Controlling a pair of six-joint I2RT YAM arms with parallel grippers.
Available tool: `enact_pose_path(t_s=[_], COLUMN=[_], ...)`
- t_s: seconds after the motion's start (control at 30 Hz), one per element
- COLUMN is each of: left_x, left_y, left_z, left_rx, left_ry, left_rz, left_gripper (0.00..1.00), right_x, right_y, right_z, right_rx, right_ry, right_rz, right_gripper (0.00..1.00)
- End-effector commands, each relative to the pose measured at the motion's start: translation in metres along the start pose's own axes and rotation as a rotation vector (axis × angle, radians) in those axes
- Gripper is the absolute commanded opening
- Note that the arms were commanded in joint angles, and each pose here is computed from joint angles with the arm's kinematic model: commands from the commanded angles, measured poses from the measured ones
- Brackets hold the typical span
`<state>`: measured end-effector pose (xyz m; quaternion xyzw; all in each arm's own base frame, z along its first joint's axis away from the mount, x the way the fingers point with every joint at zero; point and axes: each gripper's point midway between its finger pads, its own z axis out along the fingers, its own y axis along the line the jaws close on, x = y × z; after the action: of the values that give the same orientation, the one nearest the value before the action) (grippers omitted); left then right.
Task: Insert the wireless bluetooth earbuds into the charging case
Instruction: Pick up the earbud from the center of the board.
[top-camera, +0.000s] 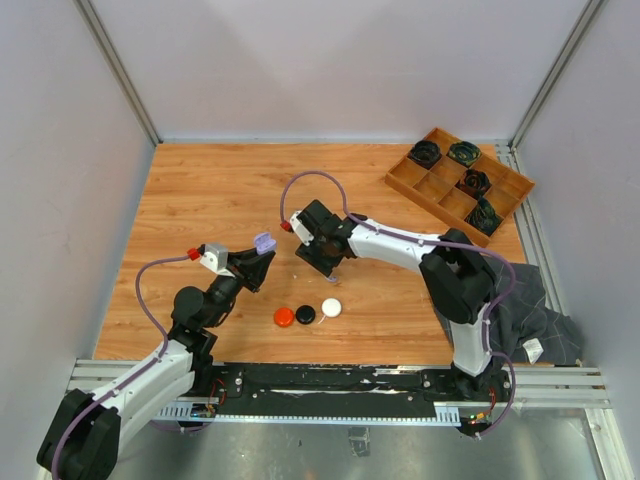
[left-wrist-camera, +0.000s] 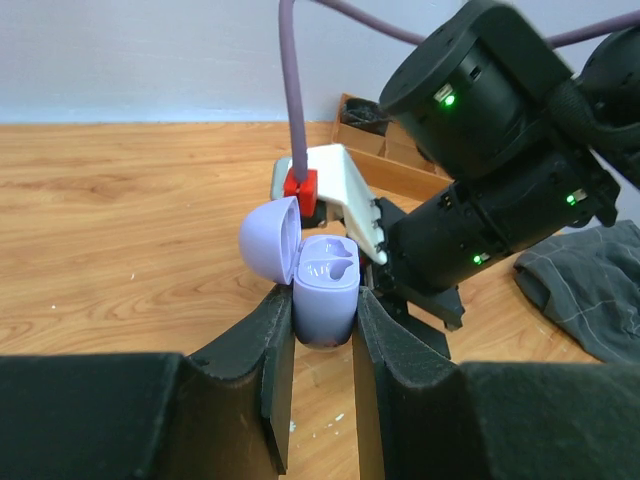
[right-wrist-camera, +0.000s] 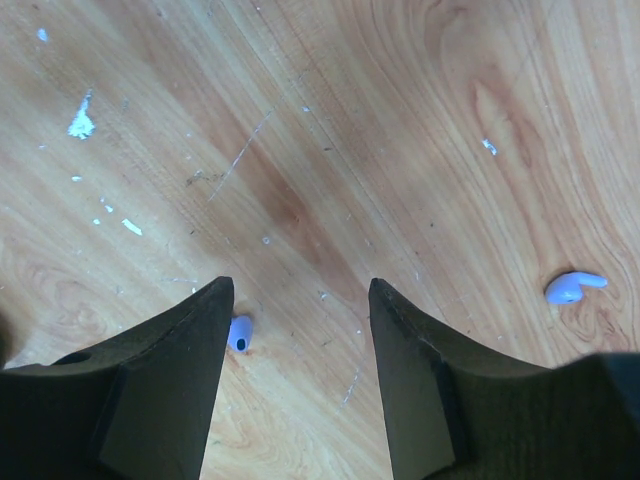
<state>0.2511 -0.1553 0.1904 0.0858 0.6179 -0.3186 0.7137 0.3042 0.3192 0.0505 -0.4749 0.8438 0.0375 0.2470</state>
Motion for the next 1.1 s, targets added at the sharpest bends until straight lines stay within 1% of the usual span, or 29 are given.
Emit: enact_pose_path(t_s=[0.0, 0.13, 0.37, 0.57, 0.7, 0.8, 0.93, 1.07], left_x=[0.006, 0.006, 0.006, 0.006, 0.007, 0.007, 0.007, 0.007], left_y=[0.003, 0.003, 0.003, 0.002, 0.002, 0.002, 0.002, 0.001], left_z=[-0.007, -0.007, -0.006, -0.006, -0.006, -0.006, -0.006, -0.006], left_rx=[-0.003, -0.003, -0.001, 0.001, 0.004, 0.004, 0.005, 0.009], left_ry=[-0.008, -0.008, -0.007, -0.005, -0.003, -0.004, -0.001, 0.002], left_rz=[0.005, 0.004, 0.003, 0.001, 0.001, 0.001, 0.002, 0.004], left_gripper=[0.00, 0.00, 0.00, 0.00, 0.00, 0.00, 0.00, 0.00], right_x=[0.011, 0.022, 0.042, 0.046, 0.049, 0.046, 0.031, 0.025], right_y=[0.001, 0.005, 0.016, 0.027, 0.024, 0.020, 0.021, 0.023], right_z=[0.019, 0.024, 0.019, 0.002, -0.001, -0.007, -0.022, -0.028], right_rx=[0.015, 0.007, -0.039, -0.083, -0.066, -0.044, -0.056, -0.078], right_ry=[0.050, 0.080, 0.123, 0.120, 0.134, 0.130, 0.075, 0.051], right_rz=[0.014, 0.014, -0.003, -0.034, -0.040, -0.037, -0.006, 0.071], right_gripper=[0.58, 0.58, 0.57, 0.57, 0.57, 0.57, 0.55, 0.52])
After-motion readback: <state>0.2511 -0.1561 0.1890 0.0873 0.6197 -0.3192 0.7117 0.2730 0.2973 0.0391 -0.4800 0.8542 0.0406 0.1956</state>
